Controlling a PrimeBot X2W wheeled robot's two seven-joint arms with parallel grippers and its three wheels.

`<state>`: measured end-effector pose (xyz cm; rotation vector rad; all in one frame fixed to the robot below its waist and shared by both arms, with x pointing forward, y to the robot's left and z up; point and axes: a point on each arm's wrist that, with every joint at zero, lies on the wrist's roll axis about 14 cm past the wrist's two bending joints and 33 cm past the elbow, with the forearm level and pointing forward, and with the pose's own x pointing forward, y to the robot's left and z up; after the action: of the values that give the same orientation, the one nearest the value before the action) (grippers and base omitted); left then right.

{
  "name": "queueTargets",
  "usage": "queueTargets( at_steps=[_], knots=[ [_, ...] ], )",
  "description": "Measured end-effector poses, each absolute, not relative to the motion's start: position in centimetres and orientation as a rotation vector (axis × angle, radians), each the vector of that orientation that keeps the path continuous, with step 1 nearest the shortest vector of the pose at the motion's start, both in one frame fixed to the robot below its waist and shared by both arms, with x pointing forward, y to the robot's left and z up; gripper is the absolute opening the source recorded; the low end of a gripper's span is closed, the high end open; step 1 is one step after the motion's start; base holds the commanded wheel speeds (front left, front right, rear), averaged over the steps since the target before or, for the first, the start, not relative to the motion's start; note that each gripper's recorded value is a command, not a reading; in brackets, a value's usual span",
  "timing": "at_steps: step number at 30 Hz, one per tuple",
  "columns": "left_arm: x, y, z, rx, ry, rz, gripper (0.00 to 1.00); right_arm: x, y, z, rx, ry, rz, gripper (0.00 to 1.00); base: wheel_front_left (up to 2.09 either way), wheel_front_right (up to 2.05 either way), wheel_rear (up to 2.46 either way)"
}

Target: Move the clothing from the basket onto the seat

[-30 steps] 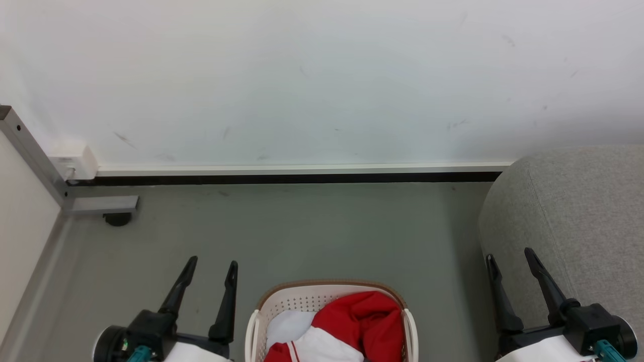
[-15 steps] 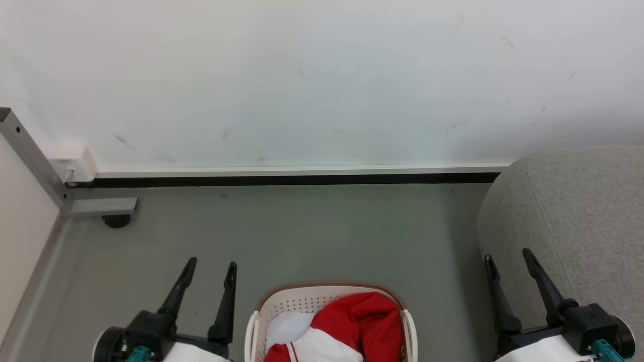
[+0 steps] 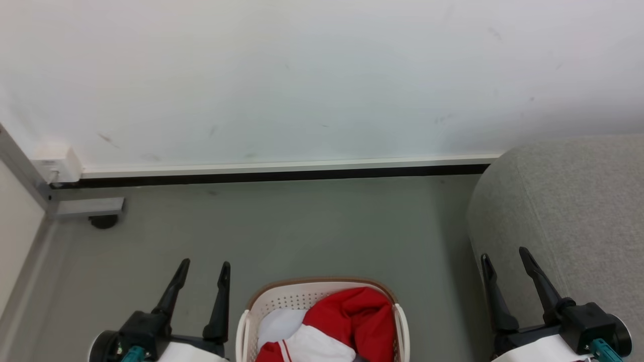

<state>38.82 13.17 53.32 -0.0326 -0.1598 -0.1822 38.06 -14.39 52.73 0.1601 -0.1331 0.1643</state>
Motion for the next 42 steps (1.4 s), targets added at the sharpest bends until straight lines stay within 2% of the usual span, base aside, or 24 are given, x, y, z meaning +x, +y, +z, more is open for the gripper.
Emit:
queueTargets(
  at_steps=[14,22,29,42],
  knots=[
    [41.7,9.1,50.7,-0.055,-0.086,-0.298,1.0,37.7,-18.1,51.5,0.158,-0.104,0.054,1.0,0.0,0.0,0.0],
    [43.6,6.0,46.0,-0.045,0.039,-0.402,1.0,37.5,-20.8,50.6,0.163,-0.081,-0.032,1.0,0.0,0.0,0.0],
    [45.4,4.0,39.6,0.029,0.202,-0.499,1.0,38.2,-22.9,49.9,0.165,-0.063,-0.093,1.0,0.0,0.0,0.0],
    [44.8,1.6,24.1,0.2,0.687,-0.707,1.0,42.1,-25.6,48.7,0.166,-0.056,-0.156,1.0,0.0,0.0,0.0]
  ],
)
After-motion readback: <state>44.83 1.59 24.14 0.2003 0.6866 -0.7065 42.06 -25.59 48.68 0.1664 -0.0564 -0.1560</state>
